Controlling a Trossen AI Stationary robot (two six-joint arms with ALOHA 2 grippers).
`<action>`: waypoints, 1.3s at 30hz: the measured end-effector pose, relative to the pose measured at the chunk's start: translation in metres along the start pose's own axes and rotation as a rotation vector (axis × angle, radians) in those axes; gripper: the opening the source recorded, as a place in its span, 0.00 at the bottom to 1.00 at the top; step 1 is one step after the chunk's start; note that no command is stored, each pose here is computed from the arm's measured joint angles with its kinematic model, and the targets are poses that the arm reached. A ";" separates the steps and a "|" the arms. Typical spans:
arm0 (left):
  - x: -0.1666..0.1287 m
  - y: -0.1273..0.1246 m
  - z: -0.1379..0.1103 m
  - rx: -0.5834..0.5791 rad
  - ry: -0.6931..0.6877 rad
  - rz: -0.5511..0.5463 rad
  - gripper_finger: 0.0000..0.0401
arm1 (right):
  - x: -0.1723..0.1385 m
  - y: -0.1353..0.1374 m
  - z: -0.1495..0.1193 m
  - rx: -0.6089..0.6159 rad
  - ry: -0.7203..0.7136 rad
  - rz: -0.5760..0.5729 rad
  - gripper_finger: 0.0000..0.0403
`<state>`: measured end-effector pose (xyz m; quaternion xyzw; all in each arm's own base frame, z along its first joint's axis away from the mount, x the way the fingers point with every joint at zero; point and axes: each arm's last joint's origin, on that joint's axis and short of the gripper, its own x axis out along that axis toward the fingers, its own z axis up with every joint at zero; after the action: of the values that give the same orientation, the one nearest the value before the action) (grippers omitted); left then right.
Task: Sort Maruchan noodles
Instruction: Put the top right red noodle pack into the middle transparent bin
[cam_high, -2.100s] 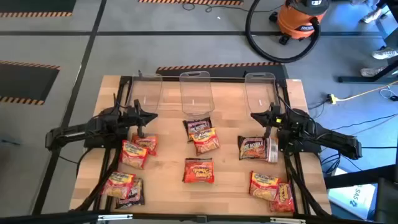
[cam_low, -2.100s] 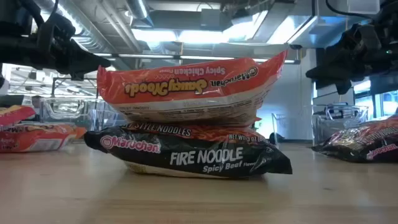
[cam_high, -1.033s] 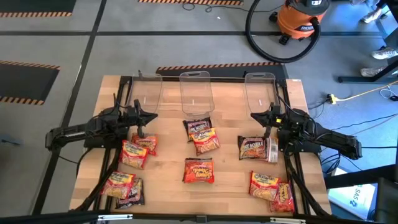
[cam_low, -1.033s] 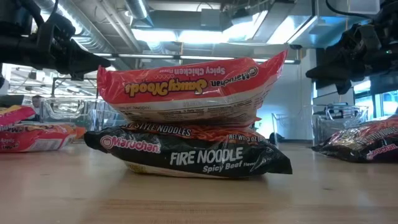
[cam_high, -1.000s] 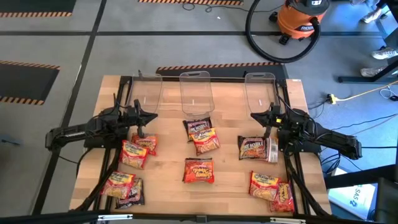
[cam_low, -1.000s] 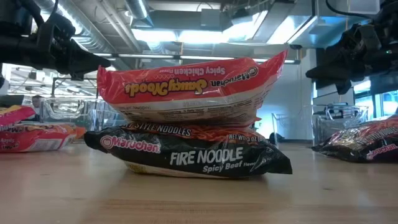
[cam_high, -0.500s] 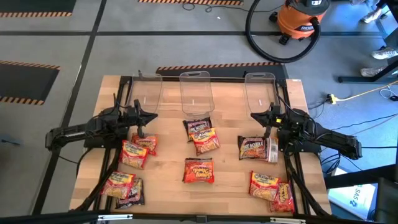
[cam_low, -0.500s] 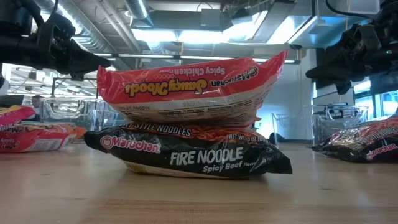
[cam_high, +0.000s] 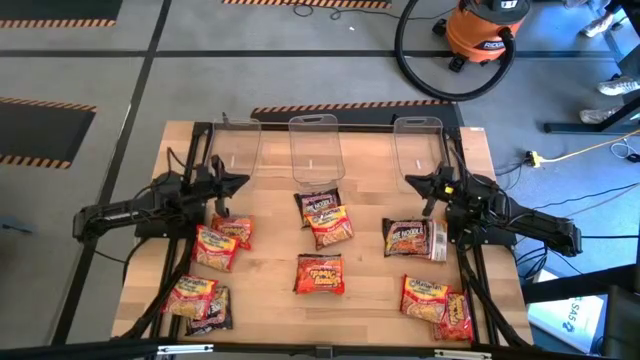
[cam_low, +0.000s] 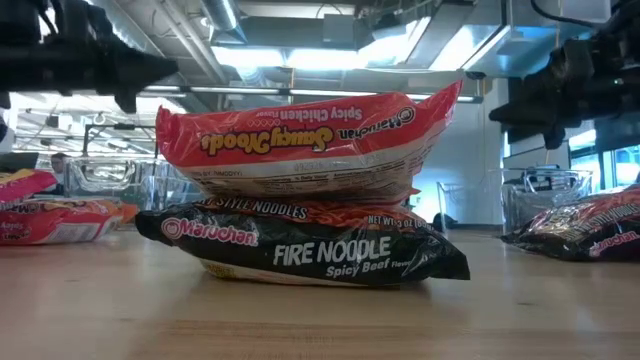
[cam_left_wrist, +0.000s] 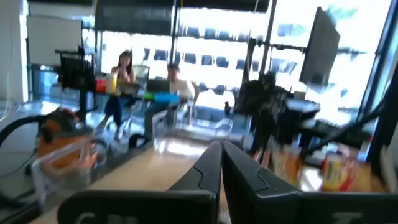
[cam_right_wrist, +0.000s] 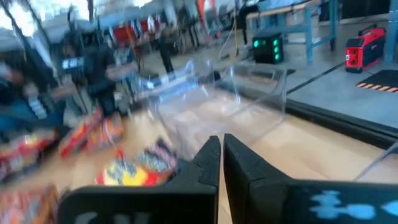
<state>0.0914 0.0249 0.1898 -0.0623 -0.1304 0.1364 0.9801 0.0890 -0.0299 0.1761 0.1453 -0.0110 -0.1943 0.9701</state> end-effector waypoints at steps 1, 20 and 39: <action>0.000 0.000 0.003 -0.003 -0.034 0.001 0.02 | 0.000 0.000 0.001 0.013 -0.014 0.005 0.01; 0.029 -0.005 0.010 -0.093 -0.072 -0.039 0.02 | 0.049 0.018 0.028 0.006 0.012 0.167 0.01; 0.065 -0.015 -0.011 -0.081 0.184 -0.053 0.02 | 0.137 0.029 0.017 -0.017 0.367 0.229 0.32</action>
<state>0.1585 0.0275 0.1969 -0.1109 -0.0469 0.0987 0.9878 0.2248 -0.0612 0.1955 0.1680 0.1512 -0.0532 0.9727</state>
